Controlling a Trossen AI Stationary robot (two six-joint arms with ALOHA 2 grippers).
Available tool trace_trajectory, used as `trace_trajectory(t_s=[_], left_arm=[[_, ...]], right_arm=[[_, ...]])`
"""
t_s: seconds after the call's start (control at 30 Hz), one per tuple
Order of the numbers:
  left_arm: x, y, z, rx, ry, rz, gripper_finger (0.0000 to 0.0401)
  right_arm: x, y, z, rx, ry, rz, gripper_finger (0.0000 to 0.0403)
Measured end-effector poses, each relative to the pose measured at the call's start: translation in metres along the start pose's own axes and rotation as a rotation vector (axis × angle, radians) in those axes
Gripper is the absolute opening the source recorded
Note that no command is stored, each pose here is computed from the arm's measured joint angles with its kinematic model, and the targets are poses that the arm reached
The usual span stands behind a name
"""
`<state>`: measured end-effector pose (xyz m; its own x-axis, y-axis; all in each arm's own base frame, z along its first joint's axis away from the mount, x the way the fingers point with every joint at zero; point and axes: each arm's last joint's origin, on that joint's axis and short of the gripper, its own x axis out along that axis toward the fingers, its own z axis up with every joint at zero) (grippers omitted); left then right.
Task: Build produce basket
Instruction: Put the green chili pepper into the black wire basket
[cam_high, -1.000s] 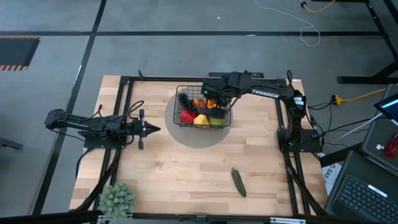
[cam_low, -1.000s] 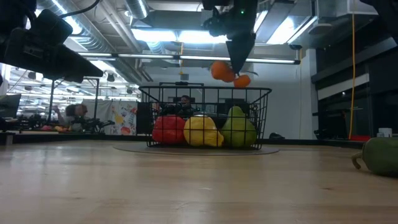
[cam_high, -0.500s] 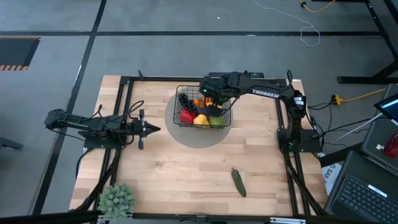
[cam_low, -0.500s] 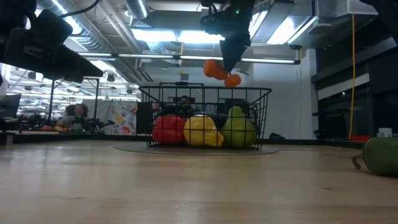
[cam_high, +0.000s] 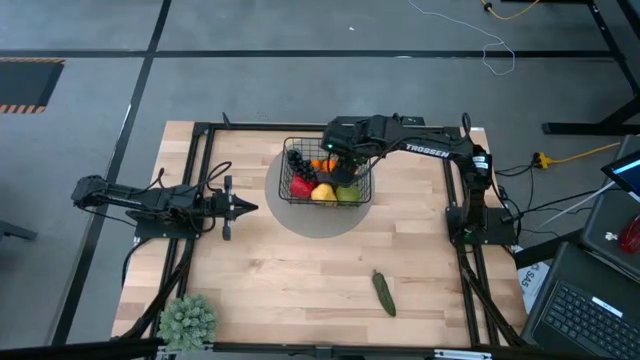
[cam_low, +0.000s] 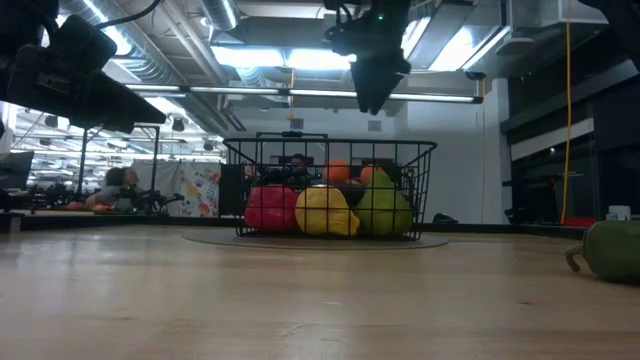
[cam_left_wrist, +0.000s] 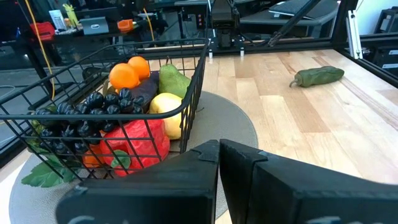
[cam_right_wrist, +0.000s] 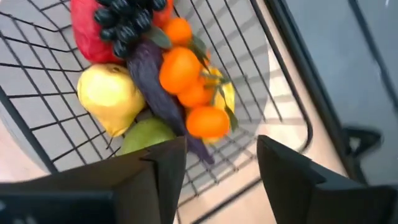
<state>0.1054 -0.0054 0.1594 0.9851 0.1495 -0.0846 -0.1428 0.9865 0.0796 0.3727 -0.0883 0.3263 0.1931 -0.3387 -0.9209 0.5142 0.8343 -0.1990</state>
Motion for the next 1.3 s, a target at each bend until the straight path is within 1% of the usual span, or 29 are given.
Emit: trace_trajectory(t_s=[0.1, 0.23, 0.27, 0.37, 0.47, 0.63, 0.87, 1.13, 1.2, 1.3], left_arm=[[0.000, 0.000, 0.000, 0.000, 0.000, 0.000, 0.0004], [0.000, 0.000, 0.000, 0.001, 0.000, 0.000, 0.0004], [0.000, 0.000, 0.000, 0.001, 0.001, 0.000, 0.0004], [0.000, 0.000, 0.000, 0.001, 0.001, 0.000, 0.0004], [0.000, 0.000, 0.000, 0.001, 0.001, 0.000, 0.0004], [0.000, 0.000, 0.000, 0.003, 0.001, 0.000, 0.0004], [0.000, 0.000, 0.000, 0.006, 0.000, 0.000, 0.0004], [0.000, 0.000, 0.000, 0.005, 0.000, 0.000, 0.0004], [0.000, 0.000, 0.000, 0.005, 0.000, 0.000, 0.0004], [0.000, 0.000, 0.000, 0.005, 0.000, 0.000, 0.0004]], right_arm=[[-0.005, -0.003, -0.006, 0.066, 0.064, -0.020, 0.0181], [-0.015, -0.002, -0.020, 0.089, 0.182, -0.050, 0.0171], [-0.015, 0.000, -0.021, 0.088, 0.193, -0.038, 0.0169], [-0.020, 0.010, -0.028, 0.058, 0.222, 0.061, 0.0163], [-0.025, 0.022, -0.036, 0.026, 0.246, 0.131, 0.0159], [-0.029, 0.048, -0.050, -0.020, 0.284, 0.181, 0.0158], [-0.030, 0.086, -0.076, -0.066, 0.329, 0.161, 0.0158], [-0.028, 0.129, -0.120, -0.026, 0.395, 0.088, 0.0158], [-0.021, 0.140, -0.130, 0.007, 0.392, 0.080, 0.0158], [-0.007, 0.159, -0.147, 0.060, 0.382, 0.107, 0.0158]])
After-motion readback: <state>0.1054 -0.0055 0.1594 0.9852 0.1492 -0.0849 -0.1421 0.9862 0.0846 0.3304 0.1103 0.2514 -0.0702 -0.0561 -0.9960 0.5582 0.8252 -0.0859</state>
